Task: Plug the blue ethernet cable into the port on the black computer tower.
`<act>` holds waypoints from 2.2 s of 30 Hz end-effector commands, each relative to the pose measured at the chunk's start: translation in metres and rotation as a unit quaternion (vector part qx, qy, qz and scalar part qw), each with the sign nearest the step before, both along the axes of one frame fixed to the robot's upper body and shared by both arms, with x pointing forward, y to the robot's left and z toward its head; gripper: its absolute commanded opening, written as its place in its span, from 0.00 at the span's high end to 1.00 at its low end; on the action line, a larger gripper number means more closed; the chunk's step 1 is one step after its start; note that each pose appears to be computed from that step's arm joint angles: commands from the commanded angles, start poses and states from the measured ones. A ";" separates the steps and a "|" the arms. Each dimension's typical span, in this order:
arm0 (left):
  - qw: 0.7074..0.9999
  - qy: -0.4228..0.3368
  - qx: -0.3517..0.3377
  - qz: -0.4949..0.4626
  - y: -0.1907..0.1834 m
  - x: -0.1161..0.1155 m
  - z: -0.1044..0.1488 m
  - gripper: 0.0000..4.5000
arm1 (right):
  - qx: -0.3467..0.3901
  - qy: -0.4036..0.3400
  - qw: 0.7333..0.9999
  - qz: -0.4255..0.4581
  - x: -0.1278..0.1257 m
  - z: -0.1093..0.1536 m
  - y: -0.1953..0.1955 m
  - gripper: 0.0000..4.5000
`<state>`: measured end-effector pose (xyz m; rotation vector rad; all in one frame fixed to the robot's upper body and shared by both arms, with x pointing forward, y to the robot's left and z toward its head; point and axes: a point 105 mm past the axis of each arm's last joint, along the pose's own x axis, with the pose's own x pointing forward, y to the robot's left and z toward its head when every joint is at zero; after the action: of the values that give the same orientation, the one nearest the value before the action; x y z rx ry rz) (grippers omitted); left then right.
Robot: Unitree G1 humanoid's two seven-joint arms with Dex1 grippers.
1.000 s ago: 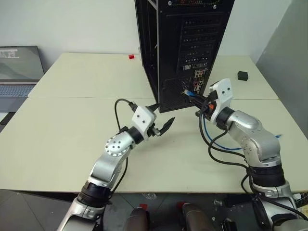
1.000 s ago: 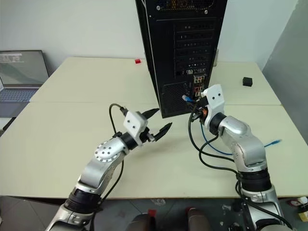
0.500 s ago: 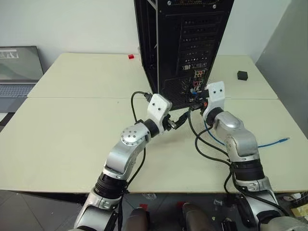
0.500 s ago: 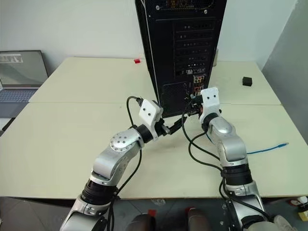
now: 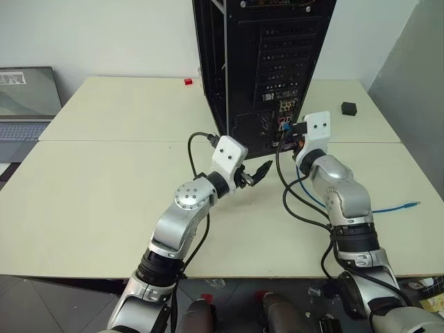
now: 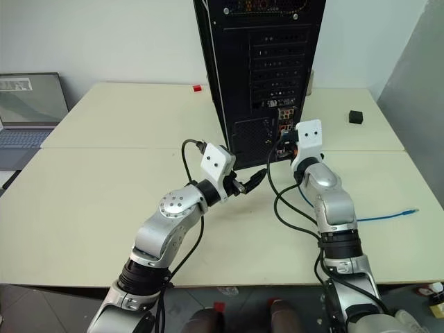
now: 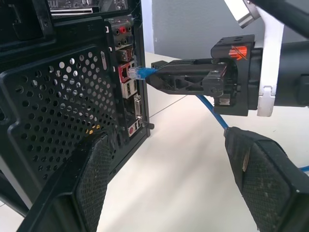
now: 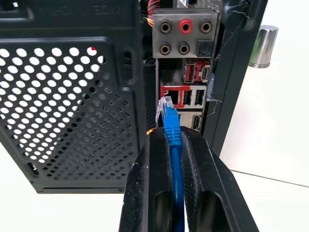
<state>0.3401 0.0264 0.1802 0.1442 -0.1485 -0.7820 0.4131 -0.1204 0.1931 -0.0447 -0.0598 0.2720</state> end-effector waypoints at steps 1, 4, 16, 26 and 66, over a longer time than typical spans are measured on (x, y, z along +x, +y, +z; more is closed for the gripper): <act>1.000 -0.028 -0.009 0.005 0.002 -0.001 0.015 0.16 | 0.007 -0.039 0.999 -0.007 0.003 0.022 -0.005 1.00; 0.999 -0.030 -0.009 0.008 0.002 0.000 0.016 0.16 | 0.009 -0.036 0.999 -0.006 0.005 0.022 -0.005 1.00; 0.999 -0.033 -0.007 0.011 0.004 0.000 0.017 0.16 | 0.013 -0.033 0.999 0.001 0.009 0.022 0.000 1.00; 0.999 -0.031 -0.007 0.014 0.004 0.001 0.017 0.16 | 0.026 -0.024 0.999 0.006 0.012 0.021 0.004 1.00; 0.999 -0.029 0.000 0.021 0.009 0.004 0.013 0.16 | 0.035 0.015 0.999 0.014 0.020 0.018 0.013 0.78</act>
<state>0.3439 0.0308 0.1851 0.1576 -0.1644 -0.7531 0.4382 -0.1049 0.1954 0.0635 0.0293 0.2796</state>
